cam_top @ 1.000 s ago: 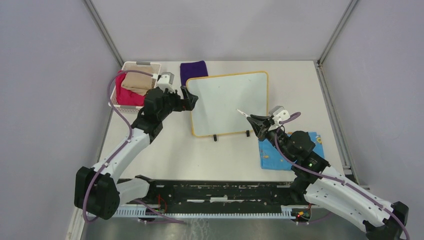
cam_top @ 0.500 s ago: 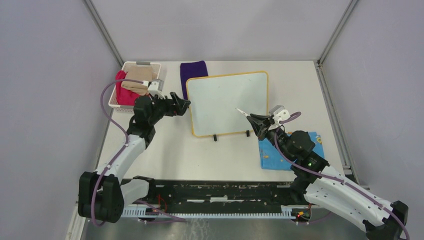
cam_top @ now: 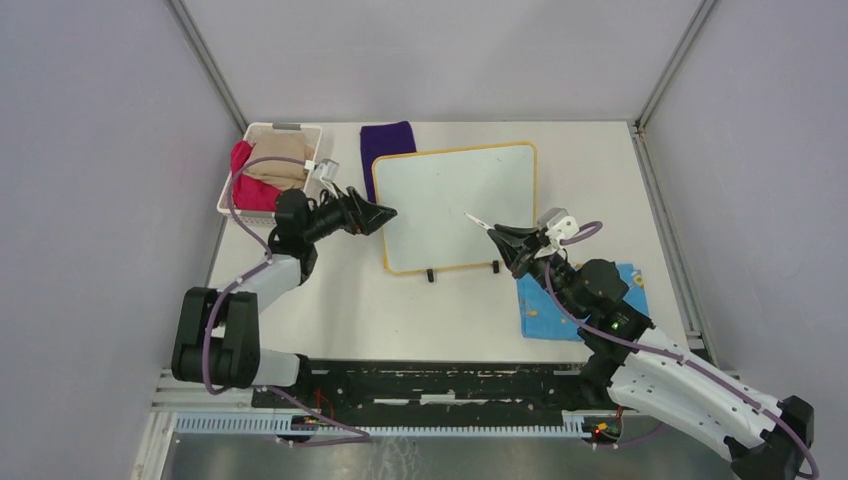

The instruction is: Write a sentence on the whiteboard

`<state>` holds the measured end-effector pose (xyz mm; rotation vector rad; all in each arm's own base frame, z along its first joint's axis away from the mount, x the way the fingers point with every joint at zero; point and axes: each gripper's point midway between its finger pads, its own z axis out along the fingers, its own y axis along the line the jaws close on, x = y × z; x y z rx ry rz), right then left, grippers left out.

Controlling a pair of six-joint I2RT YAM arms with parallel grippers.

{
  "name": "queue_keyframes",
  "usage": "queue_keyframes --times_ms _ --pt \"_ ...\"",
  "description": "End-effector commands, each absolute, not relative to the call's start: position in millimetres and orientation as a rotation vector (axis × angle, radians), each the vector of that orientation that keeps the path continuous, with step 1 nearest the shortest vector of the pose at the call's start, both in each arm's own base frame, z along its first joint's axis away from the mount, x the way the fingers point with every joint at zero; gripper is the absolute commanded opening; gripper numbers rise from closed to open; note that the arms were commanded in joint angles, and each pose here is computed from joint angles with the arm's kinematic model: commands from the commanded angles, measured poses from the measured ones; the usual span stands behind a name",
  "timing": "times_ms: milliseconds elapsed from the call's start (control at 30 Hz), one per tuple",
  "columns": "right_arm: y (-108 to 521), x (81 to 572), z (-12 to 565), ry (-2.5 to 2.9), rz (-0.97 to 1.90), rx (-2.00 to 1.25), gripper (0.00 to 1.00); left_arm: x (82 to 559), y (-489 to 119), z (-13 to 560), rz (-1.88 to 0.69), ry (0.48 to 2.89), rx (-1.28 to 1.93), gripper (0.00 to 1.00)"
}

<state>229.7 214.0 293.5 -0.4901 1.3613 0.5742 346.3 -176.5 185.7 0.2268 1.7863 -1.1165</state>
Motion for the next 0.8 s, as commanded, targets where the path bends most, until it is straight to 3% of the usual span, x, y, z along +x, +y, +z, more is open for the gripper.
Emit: queue_keyframes --times_ms 0,767 --pt "227 225 333 1.262 0.677 -0.47 0.0 346 -186 200 -1.225 1.717 0.316 0.89" --pt "303 246 342 1.304 0.639 -0.54 0.0 353 -191 155 -1.309 1.752 0.361 0.58"
